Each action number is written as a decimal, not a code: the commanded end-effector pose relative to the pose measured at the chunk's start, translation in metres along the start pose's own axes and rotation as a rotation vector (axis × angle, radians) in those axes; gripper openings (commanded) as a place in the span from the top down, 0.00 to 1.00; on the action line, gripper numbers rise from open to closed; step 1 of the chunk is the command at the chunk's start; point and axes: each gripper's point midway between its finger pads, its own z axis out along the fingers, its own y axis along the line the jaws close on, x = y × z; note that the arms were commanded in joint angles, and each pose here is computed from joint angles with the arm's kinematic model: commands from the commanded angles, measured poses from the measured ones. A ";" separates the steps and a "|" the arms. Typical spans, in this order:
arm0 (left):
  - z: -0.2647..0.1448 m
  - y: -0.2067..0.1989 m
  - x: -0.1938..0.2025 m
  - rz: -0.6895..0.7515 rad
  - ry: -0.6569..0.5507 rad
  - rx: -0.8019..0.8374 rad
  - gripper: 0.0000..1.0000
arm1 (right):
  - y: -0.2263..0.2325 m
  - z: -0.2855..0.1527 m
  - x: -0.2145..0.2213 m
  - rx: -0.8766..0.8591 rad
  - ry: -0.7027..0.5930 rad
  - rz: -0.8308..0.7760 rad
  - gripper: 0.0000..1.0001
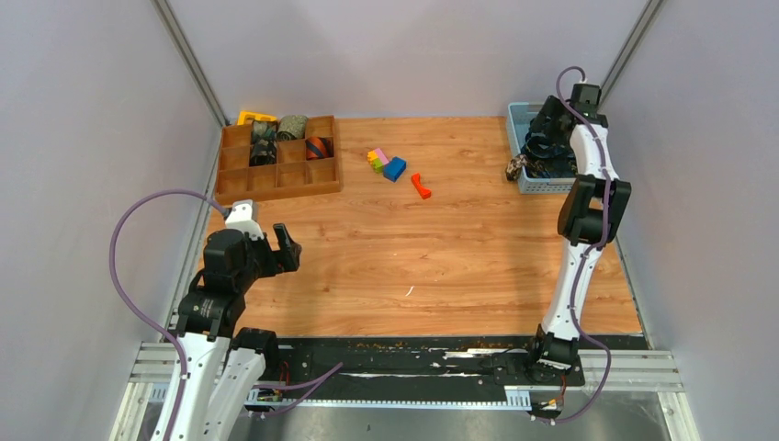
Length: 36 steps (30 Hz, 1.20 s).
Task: Roll the ties
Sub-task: Pick up the tie from the bin.
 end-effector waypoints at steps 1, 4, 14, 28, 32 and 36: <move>-0.004 -0.006 -0.017 0.000 -0.054 0.023 0.00 | 0.008 0.004 -0.016 0.000 -0.041 0.026 0.11; -0.003 -0.006 -0.017 0.000 -0.051 0.024 0.00 | 0.004 0.015 -0.016 0.017 -0.050 0.046 0.12; -0.002 -0.006 -0.016 0.001 -0.044 0.022 0.00 | 0.005 0.045 -0.019 0.015 -0.100 0.058 0.20; -0.001 -0.005 -0.015 -0.001 -0.040 0.020 0.00 | 0.023 0.046 -0.041 0.041 -0.204 -0.023 1.00; -0.002 -0.005 -0.016 -0.001 -0.045 0.020 0.00 | 0.047 0.009 -0.075 -0.003 -0.290 -0.062 1.00; -0.002 -0.005 -0.017 -0.001 -0.050 0.022 0.00 | 0.080 -0.053 -0.117 -0.076 -0.405 -0.107 1.00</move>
